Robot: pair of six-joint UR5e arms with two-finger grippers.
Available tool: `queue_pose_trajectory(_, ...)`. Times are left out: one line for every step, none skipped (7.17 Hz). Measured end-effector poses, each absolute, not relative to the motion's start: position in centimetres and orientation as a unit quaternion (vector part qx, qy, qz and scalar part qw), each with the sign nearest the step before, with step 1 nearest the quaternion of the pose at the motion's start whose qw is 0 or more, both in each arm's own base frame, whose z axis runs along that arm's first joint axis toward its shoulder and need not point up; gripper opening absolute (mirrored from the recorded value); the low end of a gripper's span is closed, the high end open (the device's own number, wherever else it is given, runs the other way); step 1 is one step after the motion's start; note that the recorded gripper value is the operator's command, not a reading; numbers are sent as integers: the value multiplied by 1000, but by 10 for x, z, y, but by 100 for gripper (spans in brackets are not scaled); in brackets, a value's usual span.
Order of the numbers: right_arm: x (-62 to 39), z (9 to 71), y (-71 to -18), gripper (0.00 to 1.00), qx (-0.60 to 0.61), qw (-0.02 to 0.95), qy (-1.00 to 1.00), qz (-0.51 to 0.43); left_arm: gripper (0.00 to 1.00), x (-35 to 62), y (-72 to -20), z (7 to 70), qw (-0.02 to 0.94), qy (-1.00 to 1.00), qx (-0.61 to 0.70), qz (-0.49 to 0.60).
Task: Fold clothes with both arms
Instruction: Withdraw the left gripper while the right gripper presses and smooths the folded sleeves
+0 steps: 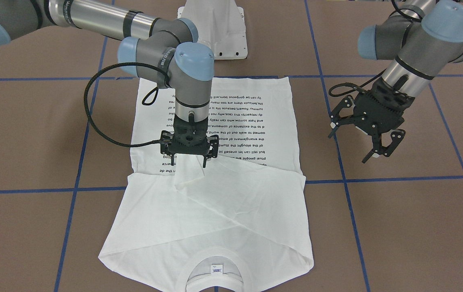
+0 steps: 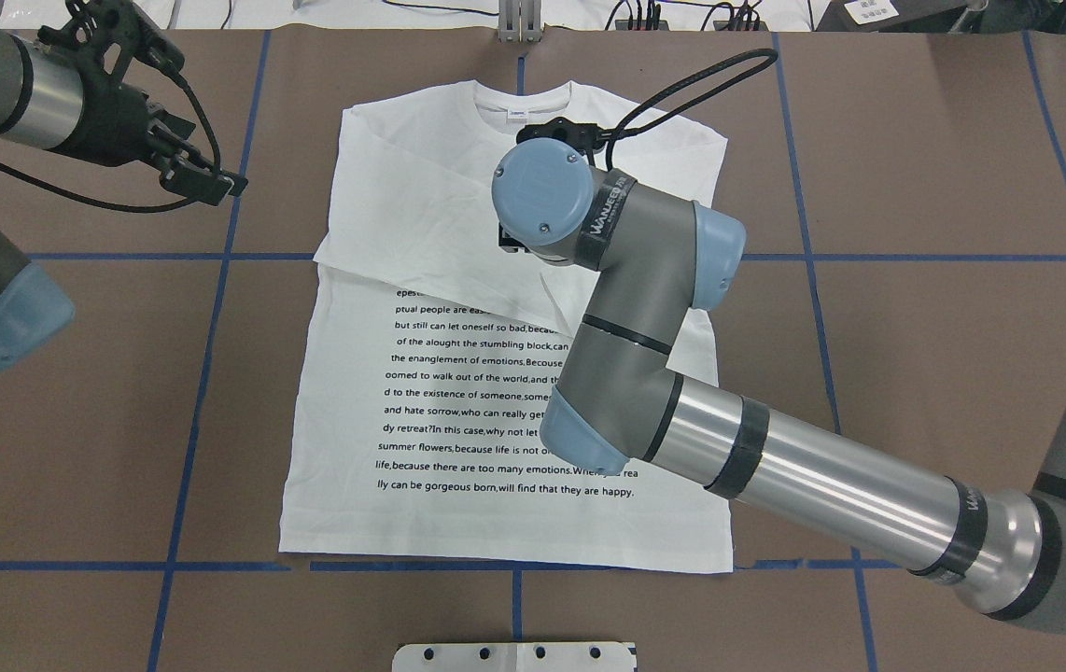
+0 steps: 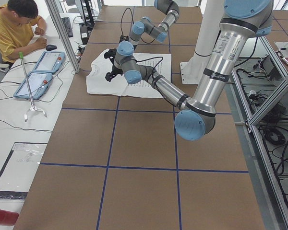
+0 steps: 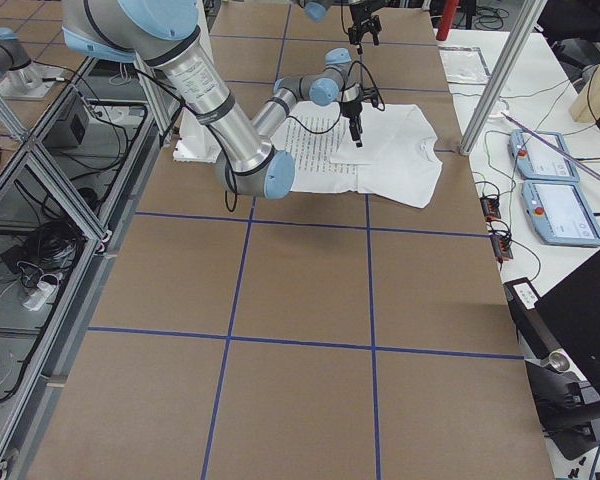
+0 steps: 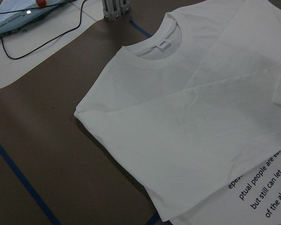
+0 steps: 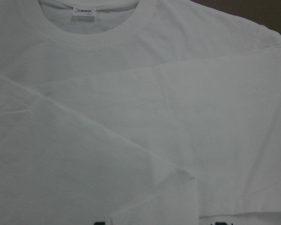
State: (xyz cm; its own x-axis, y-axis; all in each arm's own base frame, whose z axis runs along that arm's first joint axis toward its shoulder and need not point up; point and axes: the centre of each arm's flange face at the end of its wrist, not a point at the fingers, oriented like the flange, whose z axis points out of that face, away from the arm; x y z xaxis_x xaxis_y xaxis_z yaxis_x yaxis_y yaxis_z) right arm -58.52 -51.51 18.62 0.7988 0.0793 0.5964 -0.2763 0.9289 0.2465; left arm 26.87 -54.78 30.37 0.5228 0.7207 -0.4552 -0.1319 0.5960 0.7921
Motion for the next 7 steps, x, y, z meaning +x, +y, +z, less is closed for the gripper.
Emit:
queue_pose_trajectory(-598,188,-513,66,166,936,-295,96,100,268,-548,305,795,408,360,268)
queue_pose_trajectory(-607,192,-512,66,169,938,-287,95,100,267,-548,305,795,408,360,267)
queue_pose_trajectory(-615,196,-507,66,171,939,-284,89,100,267,-548,306,796,409,359,266)
queue_pose_trajectory(-623,199,-499,66,173,941,-281,77,100,267,-547,306,796,409,359,266)
queue_pose_trajectory(-630,203,-491,66,179,943,-275,52,100,267,-547,306,796,409,359,266)
queue_pose_trajectory(-634,208,-485,65,187,946,-265,16,100,267,-547,307,796,409,359,265)
queue_pose_trajectory(-636,214,-482,55,195,947,-254,-21,100,267,-547,307,796,409,359,265)
